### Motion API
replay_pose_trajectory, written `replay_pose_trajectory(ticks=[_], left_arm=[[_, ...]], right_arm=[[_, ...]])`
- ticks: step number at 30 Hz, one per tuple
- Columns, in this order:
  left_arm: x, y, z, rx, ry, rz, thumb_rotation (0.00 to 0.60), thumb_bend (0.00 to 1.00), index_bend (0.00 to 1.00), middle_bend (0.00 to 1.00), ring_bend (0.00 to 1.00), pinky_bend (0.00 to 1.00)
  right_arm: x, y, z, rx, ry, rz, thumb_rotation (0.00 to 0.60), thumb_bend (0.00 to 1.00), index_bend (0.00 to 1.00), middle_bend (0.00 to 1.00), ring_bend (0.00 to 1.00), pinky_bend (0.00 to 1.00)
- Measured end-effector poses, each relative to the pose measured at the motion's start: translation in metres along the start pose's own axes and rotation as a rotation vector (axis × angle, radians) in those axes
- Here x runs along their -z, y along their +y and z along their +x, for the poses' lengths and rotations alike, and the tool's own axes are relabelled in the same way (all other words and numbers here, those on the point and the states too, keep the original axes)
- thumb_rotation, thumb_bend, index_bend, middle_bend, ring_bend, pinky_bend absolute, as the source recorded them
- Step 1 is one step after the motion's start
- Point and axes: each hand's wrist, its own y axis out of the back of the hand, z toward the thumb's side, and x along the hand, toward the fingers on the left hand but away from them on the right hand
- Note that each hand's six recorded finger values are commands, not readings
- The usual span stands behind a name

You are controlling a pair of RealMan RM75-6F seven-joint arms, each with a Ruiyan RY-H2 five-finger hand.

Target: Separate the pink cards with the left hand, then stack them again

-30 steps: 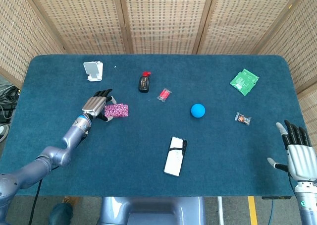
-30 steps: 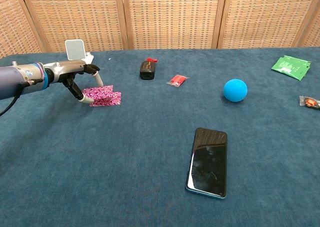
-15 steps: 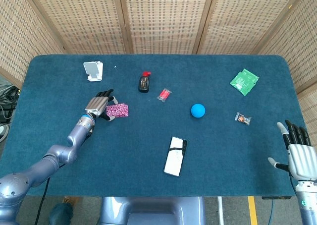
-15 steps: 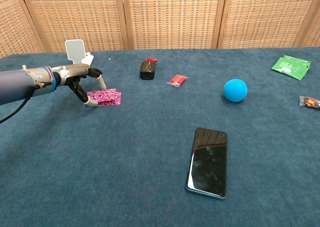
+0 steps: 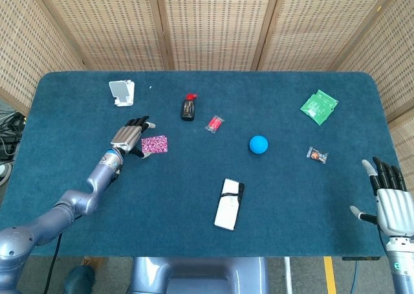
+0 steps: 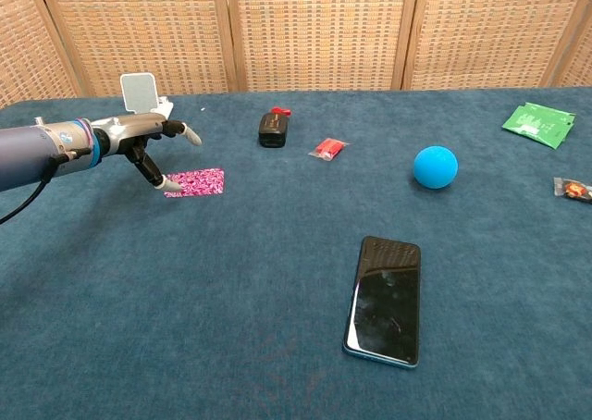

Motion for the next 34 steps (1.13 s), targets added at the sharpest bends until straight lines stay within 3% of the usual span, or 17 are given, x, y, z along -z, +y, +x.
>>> replay_pose_trajectory(ticks=[6, 9, 15, 19, 22, 27, 34], left_arm=[[0.0, 0.002, -0.003, -0.003, -0.009, -0.003, 0.6, 0.24, 0.01, 0.0, 0.0, 0.0], [-0.001, 0.008, -0.007, -0.032, -0.027, -0.019, 0.6, 0.21, 0.0, 0.0, 0.0, 0.0], [0.005, 0.038, -0.032, -0.191, -0.087, -0.066, 0.6, 0.05, 0.0, 0.0, 0.0, 0.0], [0.028, 0.067, -0.076, -0.358, -0.109, -0.096, 0.6, 0.04, 0.0, 0.0, 0.0, 0.0], [0.048, 0.08, -0.116, -0.433, -0.091, -0.122, 0.6, 0.04, 0.0, 0.0, 0.0, 0.0], [0.082, 0.081, -0.188, -0.469, -0.004, -0.177, 0.6, 0.04, 0.0, 0.0, 0.0, 0.0], [0.132, 0.053, -0.293, -0.48, 0.182, -0.189, 0.6, 0.04, 0.0, 0.0, 0.0, 0.0]], right_arm=[[-0.001, 0.001, 0.001, 0.003, 0.002, 0.0, 0.6, 0.0, 0.0, 0.0, 0.0, 0.0], [-0.001, 0.001, 0.001, 0.004, 0.002, 0.003, 0.6, 0.0, 0.0, 0.0, 0.0, 0.0], [-0.001, 0.003, 0.001, 0.024, 0.014, 0.012, 0.6, 0.0, 0.0, 0.0, 0.0, 0.0], [-0.001, 0.005, 0.001, 0.037, 0.021, 0.006, 0.6, 0.0, 0.0, 0.0, 0.0, 0.0], [-0.003, 0.005, 0.002, 0.042, 0.03, 0.005, 0.6, 0.0, 0.0, 0.0, 0.0, 0.0], [-0.006, 0.005, 0.002, 0.046, 0.045, 0.005, 0.6, 0.0, 0.0, 0.0, 0.0, 0.0], [-0.006, 0.008, 0.002, 0.064, 0.05, 0.017, 0.6, 0.0, 0.0, 0.0, 0.0, 0.0]])
